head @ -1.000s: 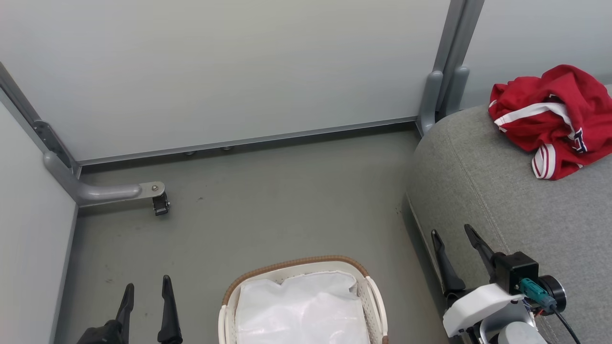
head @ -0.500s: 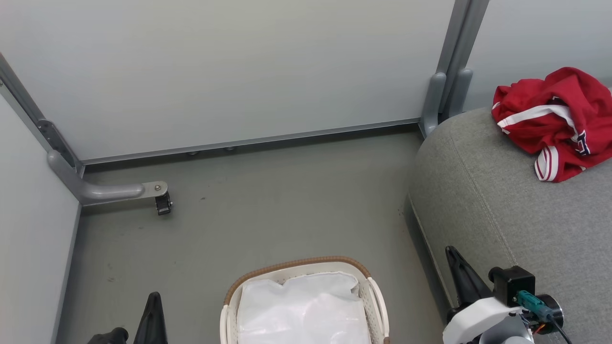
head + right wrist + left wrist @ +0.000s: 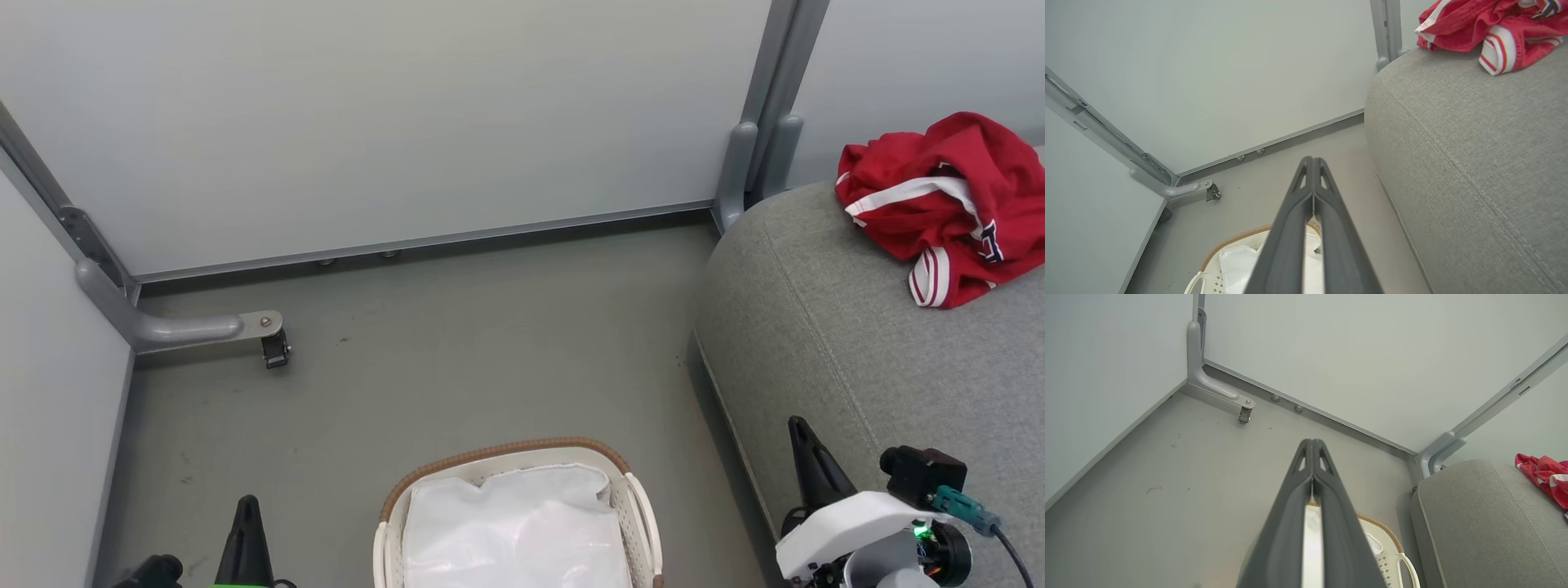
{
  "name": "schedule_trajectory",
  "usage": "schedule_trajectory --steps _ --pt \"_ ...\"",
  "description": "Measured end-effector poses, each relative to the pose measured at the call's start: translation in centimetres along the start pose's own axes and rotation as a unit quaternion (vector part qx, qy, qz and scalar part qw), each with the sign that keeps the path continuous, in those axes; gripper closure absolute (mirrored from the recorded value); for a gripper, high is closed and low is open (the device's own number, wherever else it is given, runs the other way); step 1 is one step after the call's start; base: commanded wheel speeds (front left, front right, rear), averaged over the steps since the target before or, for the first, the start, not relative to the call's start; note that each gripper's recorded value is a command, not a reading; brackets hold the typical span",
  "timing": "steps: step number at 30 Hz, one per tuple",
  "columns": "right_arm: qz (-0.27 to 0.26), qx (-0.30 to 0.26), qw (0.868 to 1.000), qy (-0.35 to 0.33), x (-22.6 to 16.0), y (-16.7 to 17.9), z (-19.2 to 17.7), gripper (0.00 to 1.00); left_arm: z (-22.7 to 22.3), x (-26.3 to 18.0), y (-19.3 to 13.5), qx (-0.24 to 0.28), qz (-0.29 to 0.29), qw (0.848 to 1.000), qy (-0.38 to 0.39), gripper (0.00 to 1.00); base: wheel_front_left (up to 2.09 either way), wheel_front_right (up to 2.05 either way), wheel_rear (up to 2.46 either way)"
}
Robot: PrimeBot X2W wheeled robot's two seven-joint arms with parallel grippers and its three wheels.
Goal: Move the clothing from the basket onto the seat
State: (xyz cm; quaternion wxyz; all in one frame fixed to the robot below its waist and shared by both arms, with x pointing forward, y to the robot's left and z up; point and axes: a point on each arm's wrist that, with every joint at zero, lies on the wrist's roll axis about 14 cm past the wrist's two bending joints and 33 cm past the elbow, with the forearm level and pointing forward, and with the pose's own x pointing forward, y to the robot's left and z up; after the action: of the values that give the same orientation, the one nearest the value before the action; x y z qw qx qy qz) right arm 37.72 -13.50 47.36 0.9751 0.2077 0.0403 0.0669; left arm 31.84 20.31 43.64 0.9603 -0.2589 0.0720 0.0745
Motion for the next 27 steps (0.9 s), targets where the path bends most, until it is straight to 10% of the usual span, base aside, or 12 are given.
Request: schedule_trajectory --steps 27 --pt "-0.042 0.199 0.979 -0.013 0.1 -2.2 1.4 1.0 1.6 1.9 -0.8 -0.182 -0.005 0.983 0.001 1.0 0.0 0.0 0.0"
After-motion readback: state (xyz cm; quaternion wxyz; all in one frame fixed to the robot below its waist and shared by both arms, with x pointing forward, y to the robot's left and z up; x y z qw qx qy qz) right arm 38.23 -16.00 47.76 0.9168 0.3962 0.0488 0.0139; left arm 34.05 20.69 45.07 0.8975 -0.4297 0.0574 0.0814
